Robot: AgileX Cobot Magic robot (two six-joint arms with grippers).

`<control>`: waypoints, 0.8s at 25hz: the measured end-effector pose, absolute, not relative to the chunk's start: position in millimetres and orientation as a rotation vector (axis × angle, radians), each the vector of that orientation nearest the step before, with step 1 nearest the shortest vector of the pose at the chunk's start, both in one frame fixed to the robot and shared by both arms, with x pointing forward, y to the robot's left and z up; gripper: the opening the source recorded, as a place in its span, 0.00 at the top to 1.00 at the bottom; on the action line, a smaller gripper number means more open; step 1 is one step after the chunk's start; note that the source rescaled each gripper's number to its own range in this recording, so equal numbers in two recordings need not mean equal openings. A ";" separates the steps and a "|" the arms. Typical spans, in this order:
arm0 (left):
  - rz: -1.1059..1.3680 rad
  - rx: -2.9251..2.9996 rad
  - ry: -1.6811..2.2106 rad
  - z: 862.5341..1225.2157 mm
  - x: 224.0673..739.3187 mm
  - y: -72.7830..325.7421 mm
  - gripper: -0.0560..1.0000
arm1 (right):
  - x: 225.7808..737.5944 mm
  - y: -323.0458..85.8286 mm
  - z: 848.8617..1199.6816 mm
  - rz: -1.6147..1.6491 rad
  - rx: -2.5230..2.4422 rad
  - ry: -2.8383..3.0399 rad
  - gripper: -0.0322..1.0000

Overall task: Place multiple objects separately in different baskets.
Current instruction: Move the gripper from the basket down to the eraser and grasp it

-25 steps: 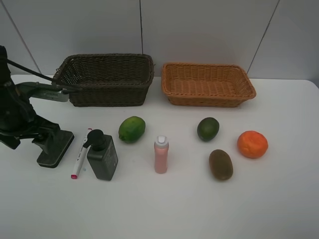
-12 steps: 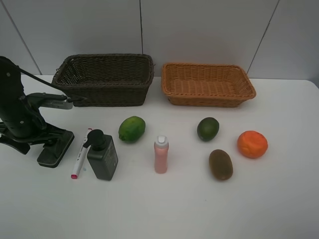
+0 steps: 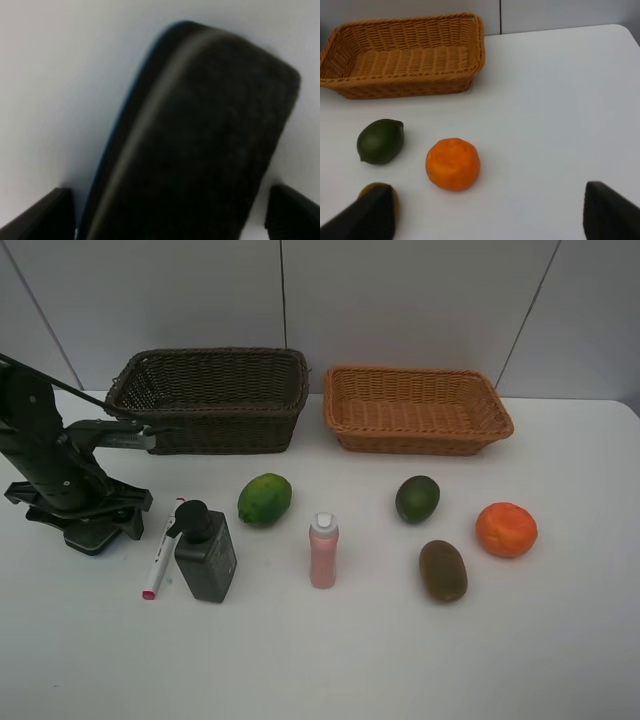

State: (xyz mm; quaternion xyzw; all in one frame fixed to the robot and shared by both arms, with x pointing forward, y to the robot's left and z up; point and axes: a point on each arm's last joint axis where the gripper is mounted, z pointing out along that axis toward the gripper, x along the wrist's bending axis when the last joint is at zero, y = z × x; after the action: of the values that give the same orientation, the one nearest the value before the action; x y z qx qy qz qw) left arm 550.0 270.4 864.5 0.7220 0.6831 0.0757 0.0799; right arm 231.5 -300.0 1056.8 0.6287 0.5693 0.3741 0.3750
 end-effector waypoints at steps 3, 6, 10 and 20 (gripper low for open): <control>0.228 2.160 2.042 864.5 550.1 270.5 0.00 | 231.5 -300.0 1056.8 0.958 1.609 1.457 0.14; 0.228 2.160 2.042 864.5 550.1 270.5 0.00 | 231.5 -299.9 1056.8 0.958 1.609 1.457 0.14; 0.227 2.160 2.043 864.5 550.0 270.5 0.00 | 231.5 -299.9 1056.8 0.958 1.609 1.457 0.14; 0.122 2.212 2.132 867.6 553.6 270.4 0.40 | 231.5 -299.9 1056.8 0.958 1.609 1.457 0.14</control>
State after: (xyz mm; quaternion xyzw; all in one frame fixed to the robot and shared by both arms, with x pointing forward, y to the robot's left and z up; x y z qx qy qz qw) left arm 553.6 270.4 867.6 0.7191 0.6930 0.0395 0.0336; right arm 231.5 -299.9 1056.8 0.6287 0.5693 0.3743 0.3748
